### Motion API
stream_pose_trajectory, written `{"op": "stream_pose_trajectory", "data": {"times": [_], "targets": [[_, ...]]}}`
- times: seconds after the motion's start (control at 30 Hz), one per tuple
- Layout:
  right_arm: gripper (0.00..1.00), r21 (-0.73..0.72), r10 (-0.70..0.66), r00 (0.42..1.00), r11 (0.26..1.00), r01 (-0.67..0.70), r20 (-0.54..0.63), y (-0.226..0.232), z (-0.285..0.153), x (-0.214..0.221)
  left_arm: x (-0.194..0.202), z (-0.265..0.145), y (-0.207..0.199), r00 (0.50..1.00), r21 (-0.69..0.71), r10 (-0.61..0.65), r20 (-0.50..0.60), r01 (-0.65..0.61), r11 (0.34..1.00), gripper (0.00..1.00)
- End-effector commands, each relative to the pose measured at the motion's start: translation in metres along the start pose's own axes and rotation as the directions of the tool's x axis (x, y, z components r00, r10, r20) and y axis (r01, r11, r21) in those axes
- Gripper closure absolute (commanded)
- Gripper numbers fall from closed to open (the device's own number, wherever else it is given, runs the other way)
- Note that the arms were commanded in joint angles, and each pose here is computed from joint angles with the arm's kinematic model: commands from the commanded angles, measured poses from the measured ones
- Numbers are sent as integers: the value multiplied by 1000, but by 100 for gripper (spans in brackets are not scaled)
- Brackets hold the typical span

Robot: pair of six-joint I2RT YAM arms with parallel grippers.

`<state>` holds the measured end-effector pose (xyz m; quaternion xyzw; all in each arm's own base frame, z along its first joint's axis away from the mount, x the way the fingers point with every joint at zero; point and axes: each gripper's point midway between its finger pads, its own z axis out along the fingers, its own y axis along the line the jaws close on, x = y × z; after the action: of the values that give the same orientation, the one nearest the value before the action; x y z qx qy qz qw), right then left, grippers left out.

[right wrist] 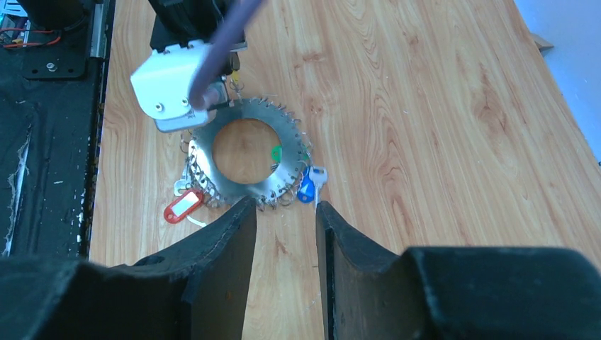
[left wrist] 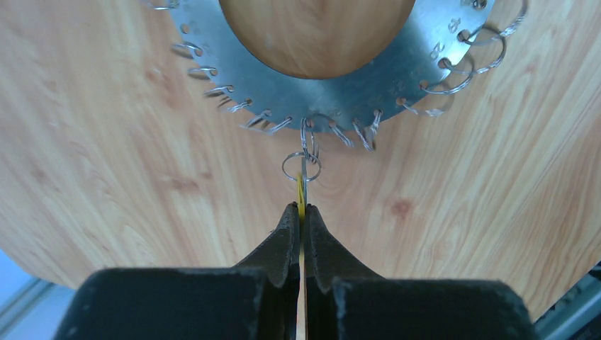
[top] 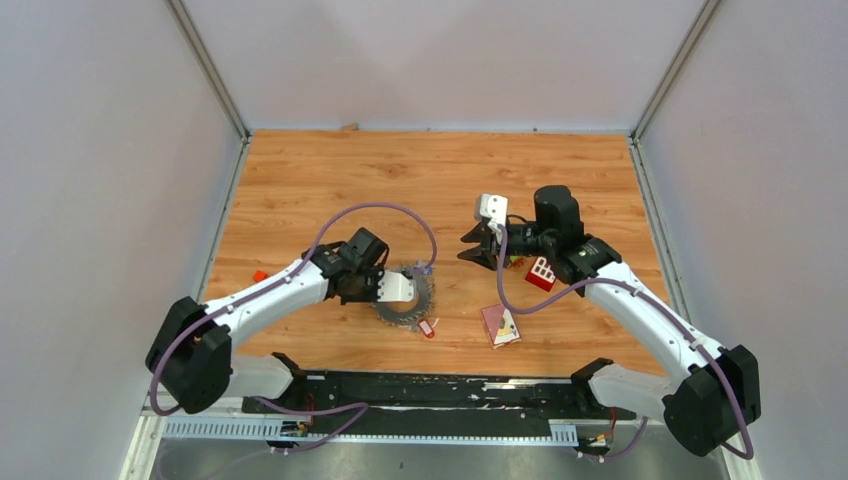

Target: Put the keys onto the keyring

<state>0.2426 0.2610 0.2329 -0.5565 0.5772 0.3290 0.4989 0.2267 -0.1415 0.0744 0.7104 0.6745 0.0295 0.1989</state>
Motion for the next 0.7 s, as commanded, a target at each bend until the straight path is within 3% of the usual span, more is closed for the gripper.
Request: {"op": "stream_pose_trajectory", "data": {"times": [0.0,0.43,0.57,0.67], "targets": [[63,2,-25,999,1000,25,21,-1,-2,-5,36,13,-13,985,51,37,-171,-29,998,99],[63,4,-29,999,1000,29,31,-1,-6,-7,72,39,-41,935,187,60,-350,7,982,82],[63,6,-30,999,1000,30,33,-1,-7,-9,75,34,-37,936,163,41,-351,18,986,63],[63,15,-29,999,999,28,32,-3,-10,-11,74,25,-26,945,109,-2,-327,40,993,41]]}}
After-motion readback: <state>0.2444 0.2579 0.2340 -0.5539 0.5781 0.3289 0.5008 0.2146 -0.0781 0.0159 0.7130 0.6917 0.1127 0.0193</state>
